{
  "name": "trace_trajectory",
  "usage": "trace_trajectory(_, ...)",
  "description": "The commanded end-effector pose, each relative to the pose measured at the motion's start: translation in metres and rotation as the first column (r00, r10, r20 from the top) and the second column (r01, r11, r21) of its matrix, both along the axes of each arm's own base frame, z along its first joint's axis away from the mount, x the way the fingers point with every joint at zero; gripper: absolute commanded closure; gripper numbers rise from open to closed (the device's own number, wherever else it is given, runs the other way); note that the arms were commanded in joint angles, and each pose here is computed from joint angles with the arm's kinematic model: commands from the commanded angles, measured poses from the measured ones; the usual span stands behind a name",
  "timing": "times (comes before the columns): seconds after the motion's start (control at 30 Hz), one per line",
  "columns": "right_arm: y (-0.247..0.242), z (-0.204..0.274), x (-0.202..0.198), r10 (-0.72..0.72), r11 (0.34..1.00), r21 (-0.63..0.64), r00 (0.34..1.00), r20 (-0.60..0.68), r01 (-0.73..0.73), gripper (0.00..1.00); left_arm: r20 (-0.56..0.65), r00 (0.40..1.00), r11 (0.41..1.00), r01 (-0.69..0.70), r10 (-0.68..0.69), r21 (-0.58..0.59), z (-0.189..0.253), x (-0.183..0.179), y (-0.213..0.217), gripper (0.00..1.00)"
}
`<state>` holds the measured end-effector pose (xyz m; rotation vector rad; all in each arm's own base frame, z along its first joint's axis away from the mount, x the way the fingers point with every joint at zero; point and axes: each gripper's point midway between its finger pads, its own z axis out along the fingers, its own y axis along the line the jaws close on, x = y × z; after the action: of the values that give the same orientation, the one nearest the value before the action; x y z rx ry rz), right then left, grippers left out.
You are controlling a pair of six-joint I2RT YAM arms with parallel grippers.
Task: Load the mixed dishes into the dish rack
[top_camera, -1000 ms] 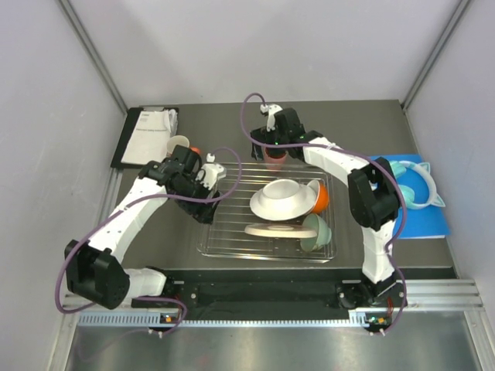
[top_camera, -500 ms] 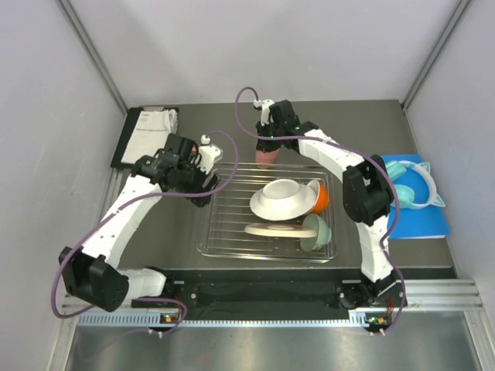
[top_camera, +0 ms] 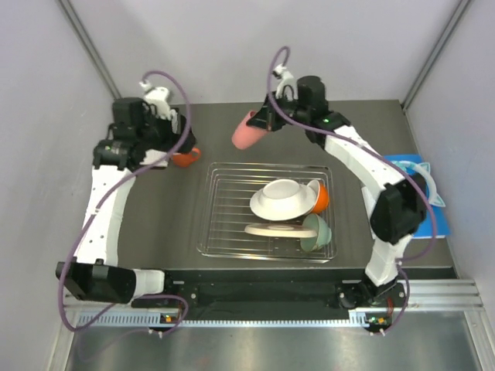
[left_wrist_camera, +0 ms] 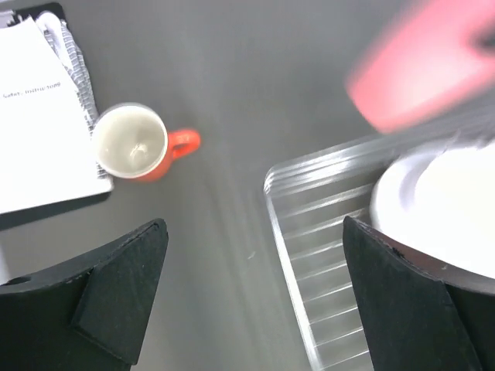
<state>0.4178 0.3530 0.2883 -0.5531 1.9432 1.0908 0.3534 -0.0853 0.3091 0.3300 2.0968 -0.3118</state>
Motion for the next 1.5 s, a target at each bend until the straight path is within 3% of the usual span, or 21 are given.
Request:
trace_trajectory(0.0, -0.015, 0.102, -0.049, 0.151, 0.904, 0.399, 0.988, 0.045, -0.156, 1.0, -0.038, 0.996, 0.918, 0.055, -0.076, -0.392, 0.046, 0.01, -0.007, 0.01)
trace_trajectory(0.03, -0.018, 0.132, -0.065, 0.185, 0.847, 0.474, 0.969, 0.165, -0.243, 1.0, -0.022, 0.982, 0.866, 0.153, -0.186, -0.476, 0.062, 0.0, -0.02, 0.01)
trace_trajectory(0.1, -0.022, 0.129, -0.081, 0.255, 0.765, 0.604, 0.966, 0.032, -0.222, 1.0, -0.069, 0.968, 0.77, 0.147, -0.24, -0.621, 0.071, 0.0, -0.019, 0.01)
trace_trajectory(0.13, -0.027, 0.146, -0.088, 0.258, 0.701, 0.661, 0.959, 0.116, -0.268, 1.0, -0.088, 0.946, 0.702, 0.168, -0.313, -0.692, 0.069, -0.005, -0.025, 0.01)
trace_trajectory(0.17, -0.029, 0.151, -0.096, 0.312, 0.644, 0.724, 0.949, 0.049, -0.249, 1.0, -0.024, 0.908, 0.582, 0.247, -0.418, -0.775, 0.096, -0.011, -0.034, 0.01)
trace_trajectory(0.2, -0.029, 0.147, -0.1, 0.334, 0.611, 0.753, 0.942, 0.036, -0.245, 1.0, -0.062, 0.889, 0.521, 0.208, -0.454, -0.828, 0.085, -0.013, -0.037, 0.01)
trace_trajectory(0.27, -0.032, 0.153, -0.107, 0.375, 0.537, 0.803, 0.926, 0.047, -0.258, 1.0, 0.087, 0.869, 0.424, 0.322, -0.487, -0.846, 0.124, -0.021, -0.042, 0.01)
trace_trajectory(0.33, -0.03, 0.154, -0.108, 0.386, 0.509, 0.823, 0.922, 0.045, -0.253, 1.0, 0.091, 0.859, 0.379, 0.314, -0.504, -0.871, 0.121, -0.026, -0.044, 0.01)
trace_trajectory(0.5, -0.026, 0.157, -0.102, 0.402, 0.475, 0.847, 0.915, 0.03, -0.236, 1.0, 0.056, 0.863, 0.389, 0.283, -0.502, -0.877, 0.109, -0.022, -0.051, 0.01)
trace_trajectory(0.73, -0.015, 0.15, -0.091, 0.406, 0.465, 0.859, 0.914, 0.009, -0.215, 1.0, 0.053, 0.857, 0.469, 0.331, -0.513, -0.819, 0.093, -0.032, -0.081, 0.01)
trace_trajectory(0.97, -0.007, 0.146, -0.09, 0.423, 0.445, 0.871, 0.906, -0.001, -0.207, 1.0, 0.038, 0.836, 0.507, 0.368, -0.548, -0.779, 0.078, -0.04, -0.117, 0.01)
trace_trajectory(1.23, -0.002, 0.142, -0.097, 0.441, 0.442, 0.871, 0.898, -0.004, -0.213, 1.0, 0.031, 0.852, 0.553, 0.366, -0.523, -0.749, 0.069, -0.029, -0.121, 0.01)
trace_trajectory(1.47, 0.01, 0.13, -0.104, 0.467, 0.45, 0.869, 0.884, -0.032, -0.206, 1.0, 0.033, 0.858, 0.576, 0.373, -0.513, -0.727, 0.066, -0.025, -0.12, 0.16)
